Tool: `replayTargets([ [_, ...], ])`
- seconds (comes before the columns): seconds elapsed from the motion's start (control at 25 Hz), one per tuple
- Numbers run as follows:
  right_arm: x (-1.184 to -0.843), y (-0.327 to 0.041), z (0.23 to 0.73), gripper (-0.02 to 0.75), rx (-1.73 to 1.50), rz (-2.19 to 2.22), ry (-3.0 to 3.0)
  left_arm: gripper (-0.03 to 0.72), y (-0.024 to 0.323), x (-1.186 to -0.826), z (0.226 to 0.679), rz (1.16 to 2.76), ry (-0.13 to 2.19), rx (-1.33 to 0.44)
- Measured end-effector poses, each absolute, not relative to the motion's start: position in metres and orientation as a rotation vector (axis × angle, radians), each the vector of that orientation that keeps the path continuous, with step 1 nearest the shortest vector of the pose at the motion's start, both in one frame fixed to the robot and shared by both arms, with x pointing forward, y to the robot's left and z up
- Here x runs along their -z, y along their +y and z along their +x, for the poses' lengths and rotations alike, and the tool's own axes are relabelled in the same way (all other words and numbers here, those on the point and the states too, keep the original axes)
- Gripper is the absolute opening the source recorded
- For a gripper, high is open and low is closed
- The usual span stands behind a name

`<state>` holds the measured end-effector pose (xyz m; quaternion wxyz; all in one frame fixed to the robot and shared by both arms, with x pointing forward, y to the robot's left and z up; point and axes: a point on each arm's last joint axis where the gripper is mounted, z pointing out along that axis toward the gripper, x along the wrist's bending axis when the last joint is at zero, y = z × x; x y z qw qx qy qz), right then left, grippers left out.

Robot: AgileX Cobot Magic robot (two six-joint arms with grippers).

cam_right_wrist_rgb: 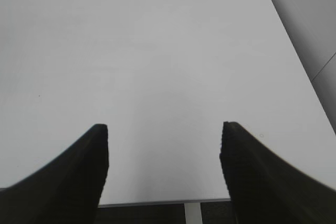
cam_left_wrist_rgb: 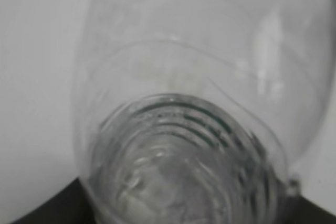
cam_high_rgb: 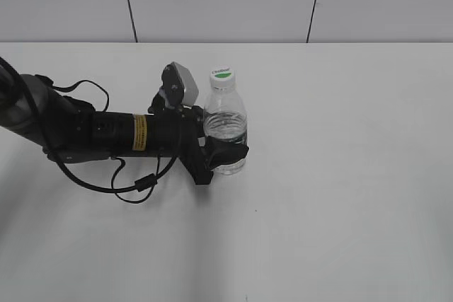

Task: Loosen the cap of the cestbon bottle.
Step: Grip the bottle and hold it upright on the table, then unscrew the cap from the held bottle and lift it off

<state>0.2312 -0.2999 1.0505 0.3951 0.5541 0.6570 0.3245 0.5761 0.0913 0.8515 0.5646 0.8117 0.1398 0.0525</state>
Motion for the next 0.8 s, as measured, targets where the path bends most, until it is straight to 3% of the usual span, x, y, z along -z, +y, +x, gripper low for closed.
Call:
replayTargets([
  [0.8,-1.0505,-0.2999,0.2312,0.516,-0.823,1.405,1.666,0.375,0.0908,-0.8514,0.5757,1.911,0.326,-0.121],
])
